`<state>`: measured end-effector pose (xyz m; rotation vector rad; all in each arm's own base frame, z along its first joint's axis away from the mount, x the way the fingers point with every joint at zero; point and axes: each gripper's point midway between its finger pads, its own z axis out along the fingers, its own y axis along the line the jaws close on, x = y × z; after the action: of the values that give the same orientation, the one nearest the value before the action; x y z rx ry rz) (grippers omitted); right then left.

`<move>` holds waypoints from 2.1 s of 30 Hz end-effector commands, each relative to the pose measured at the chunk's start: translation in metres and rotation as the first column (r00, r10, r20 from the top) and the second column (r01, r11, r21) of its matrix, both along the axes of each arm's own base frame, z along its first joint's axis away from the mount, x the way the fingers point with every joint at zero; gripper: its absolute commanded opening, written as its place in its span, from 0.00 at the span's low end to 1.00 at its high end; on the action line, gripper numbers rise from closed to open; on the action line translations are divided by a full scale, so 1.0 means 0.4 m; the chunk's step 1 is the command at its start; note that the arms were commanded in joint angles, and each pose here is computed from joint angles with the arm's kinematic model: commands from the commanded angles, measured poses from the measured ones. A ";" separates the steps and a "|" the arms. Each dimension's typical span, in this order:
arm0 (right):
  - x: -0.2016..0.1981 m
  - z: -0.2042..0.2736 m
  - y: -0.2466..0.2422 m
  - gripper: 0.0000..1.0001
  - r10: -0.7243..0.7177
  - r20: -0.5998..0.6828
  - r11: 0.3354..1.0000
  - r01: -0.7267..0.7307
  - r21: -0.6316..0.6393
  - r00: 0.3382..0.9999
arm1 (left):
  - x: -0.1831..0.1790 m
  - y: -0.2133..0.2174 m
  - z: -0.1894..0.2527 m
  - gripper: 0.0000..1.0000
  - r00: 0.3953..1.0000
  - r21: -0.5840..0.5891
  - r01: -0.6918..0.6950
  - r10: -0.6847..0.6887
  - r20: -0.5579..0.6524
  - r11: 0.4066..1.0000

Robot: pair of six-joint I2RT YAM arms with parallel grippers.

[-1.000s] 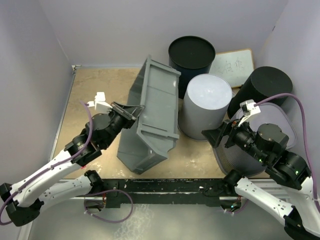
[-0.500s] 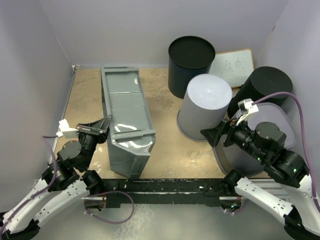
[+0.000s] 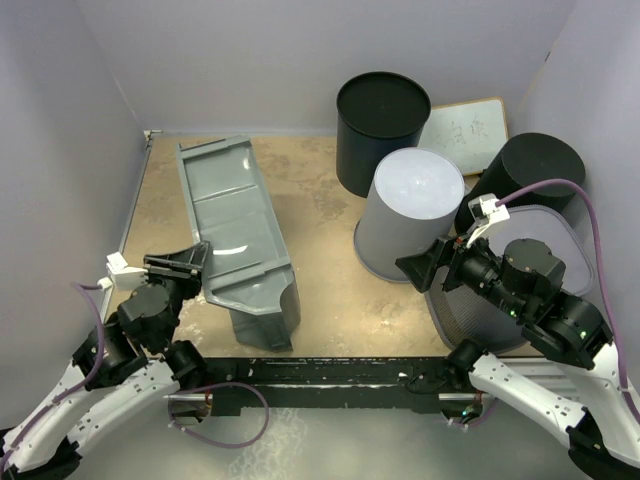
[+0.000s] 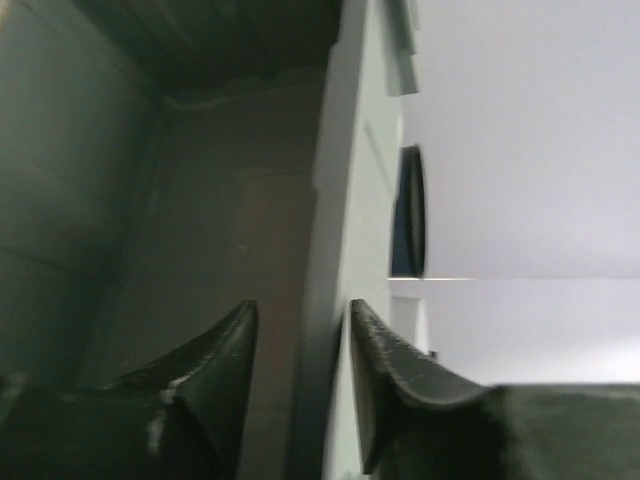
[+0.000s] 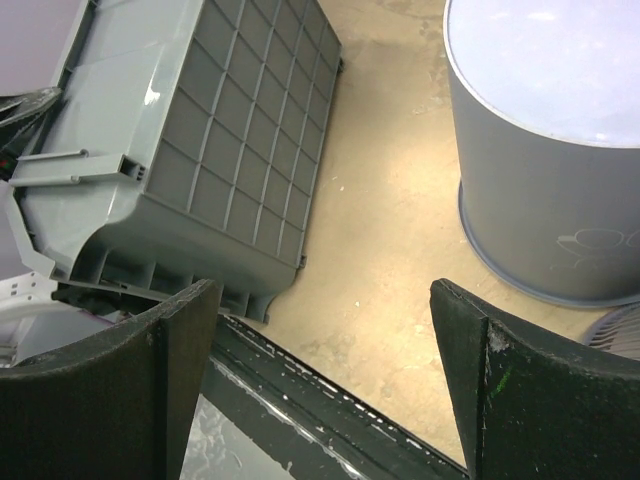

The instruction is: Turn the large container upside down

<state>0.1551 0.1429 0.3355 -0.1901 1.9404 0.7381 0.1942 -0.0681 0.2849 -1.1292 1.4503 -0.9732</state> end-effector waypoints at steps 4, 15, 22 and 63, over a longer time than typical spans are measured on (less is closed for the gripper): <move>0.010 0.039 0.010 0.88 0.003 0.043 0.999 -0.005 0.034 0.999 | -0.002 0.029 0.009 0.51 0.996 0.167 -0.026 0.039 -0.075 0.986; 0.007 0.030 0.004 0.89 -0.003 0.045 0.999 0.002 0.033 0.999 | 0.019 0.066 0.120 0.68 0.976 0.519 -0.021 0.131 -0.176 0.854; 0.001 0.027 -0.004 0.89 -0.007 0.044 0.999 0.006 0.031 0.999 | 0.053 0.062 0.106 0.66 0.938 0.733 0.055 0.216 -0.270 0.678; 0.006 0.044 0.193 0.81 0.263 -0.027 0.943 -0.251 0.220 0.964 | 0.108 -0.142 -0.091 0.00 0.897 0.701 0.377 -0.050 -0.439 0.605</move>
<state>0.1509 0.1710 0.3468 -0.2274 1.8984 0.9130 0.2388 -0.0835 0.2823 -0.5797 1.9227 -0.0280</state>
